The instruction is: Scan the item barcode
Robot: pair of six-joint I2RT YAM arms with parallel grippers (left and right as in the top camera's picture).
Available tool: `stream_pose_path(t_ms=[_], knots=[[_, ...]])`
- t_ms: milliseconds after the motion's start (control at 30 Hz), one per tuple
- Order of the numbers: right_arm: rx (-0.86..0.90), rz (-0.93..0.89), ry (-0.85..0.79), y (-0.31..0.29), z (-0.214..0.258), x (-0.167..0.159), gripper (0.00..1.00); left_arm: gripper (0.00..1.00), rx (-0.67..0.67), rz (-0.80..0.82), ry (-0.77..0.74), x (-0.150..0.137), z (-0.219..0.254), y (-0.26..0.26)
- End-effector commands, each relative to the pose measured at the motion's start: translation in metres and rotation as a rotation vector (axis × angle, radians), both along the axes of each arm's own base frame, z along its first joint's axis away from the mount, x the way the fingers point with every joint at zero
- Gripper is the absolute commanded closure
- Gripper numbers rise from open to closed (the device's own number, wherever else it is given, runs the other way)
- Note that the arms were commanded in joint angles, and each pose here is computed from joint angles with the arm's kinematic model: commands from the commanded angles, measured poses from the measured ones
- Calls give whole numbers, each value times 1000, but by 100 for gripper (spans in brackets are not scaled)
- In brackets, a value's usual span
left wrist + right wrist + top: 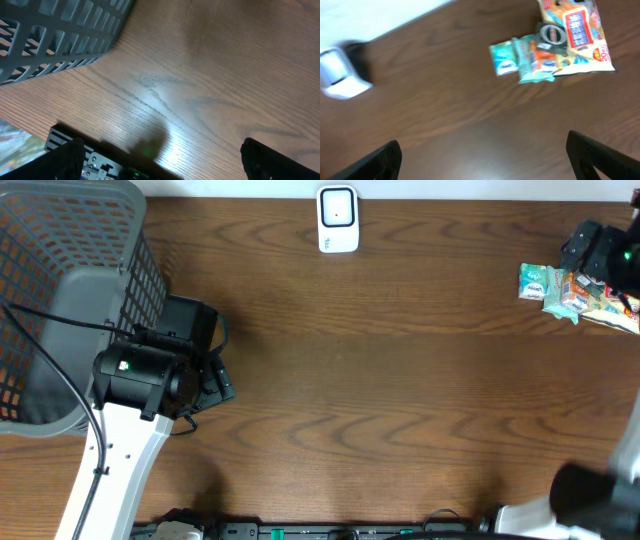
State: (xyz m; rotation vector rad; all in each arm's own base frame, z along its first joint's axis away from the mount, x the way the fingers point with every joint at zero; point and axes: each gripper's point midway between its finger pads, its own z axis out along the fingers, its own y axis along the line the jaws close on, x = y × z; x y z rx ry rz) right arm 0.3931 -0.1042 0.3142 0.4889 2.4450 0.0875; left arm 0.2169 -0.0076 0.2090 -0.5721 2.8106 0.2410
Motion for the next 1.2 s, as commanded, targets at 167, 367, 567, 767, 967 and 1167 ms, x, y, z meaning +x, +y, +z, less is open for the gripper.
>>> stream_pose_path(t_ms=[167, 367, 567, 767, 967, 1167], knots=[[2, 161, -167, 82, 27, -68, 1, 2, -8, 16, 0, -1, 0, 0], [28, 233, -240, 118, 2, -117, 1, 2, -7, 16, 0, -1, 0, 0], [137, 138, -171, 123, -40, -155, 1, 2, -7, 16, 0, -1, 0, 0], [274, -15, 29, 127, -83, -190, 1, 2, -8, 16, 0, -1, 0, 0], [277, -30, 139, 128, -98, -212, 1, 2, -7, 16, 0, -1, 0, 0], [278, -31, 146, 128, -99, -214, 1, 2, -7, 16, 0, -1, 0, 0]])
